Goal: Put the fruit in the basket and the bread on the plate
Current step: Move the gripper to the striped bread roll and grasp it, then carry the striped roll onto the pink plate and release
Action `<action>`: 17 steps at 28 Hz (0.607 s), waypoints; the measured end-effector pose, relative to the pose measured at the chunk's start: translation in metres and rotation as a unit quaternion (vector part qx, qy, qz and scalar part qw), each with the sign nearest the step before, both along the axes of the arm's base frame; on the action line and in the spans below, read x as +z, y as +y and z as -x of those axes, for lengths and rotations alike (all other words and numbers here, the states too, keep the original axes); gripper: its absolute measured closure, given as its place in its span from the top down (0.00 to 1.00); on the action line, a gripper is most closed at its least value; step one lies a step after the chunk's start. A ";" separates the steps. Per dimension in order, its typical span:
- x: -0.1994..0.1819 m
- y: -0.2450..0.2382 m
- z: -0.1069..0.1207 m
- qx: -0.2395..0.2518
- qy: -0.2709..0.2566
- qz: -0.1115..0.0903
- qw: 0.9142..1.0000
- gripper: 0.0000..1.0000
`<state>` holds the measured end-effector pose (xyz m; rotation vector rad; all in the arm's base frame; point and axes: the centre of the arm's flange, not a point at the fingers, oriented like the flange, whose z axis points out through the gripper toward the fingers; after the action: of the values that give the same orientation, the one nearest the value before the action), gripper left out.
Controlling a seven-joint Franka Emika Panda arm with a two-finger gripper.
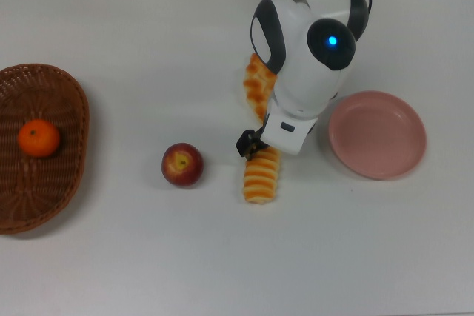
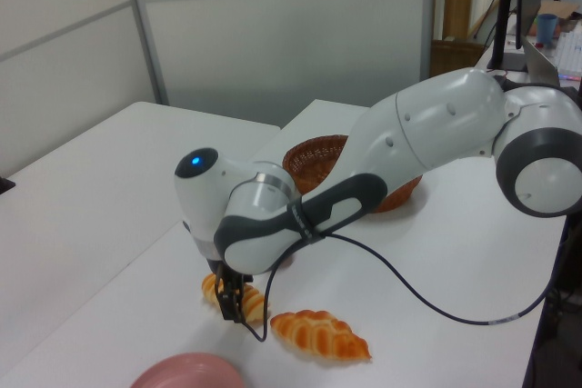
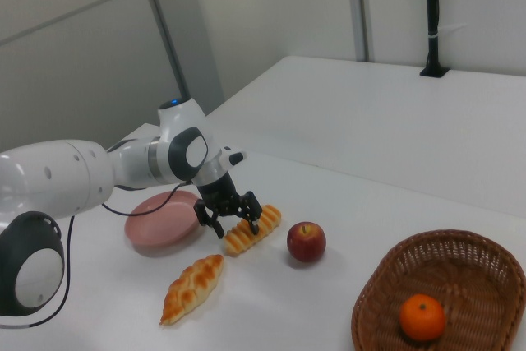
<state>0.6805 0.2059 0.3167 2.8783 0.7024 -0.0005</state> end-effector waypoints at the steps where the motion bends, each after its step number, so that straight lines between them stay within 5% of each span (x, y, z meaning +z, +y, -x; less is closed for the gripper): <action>1: -0.003 -0.001 0.000 0.001 0.001 0.003 1.000 0.92; 17: 0.018 -0.003 -0.008 -0.034 -0.024 -0.004 0.999 0.33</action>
<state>0.6883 0.2031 0.3351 2.8976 0.5966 0.0626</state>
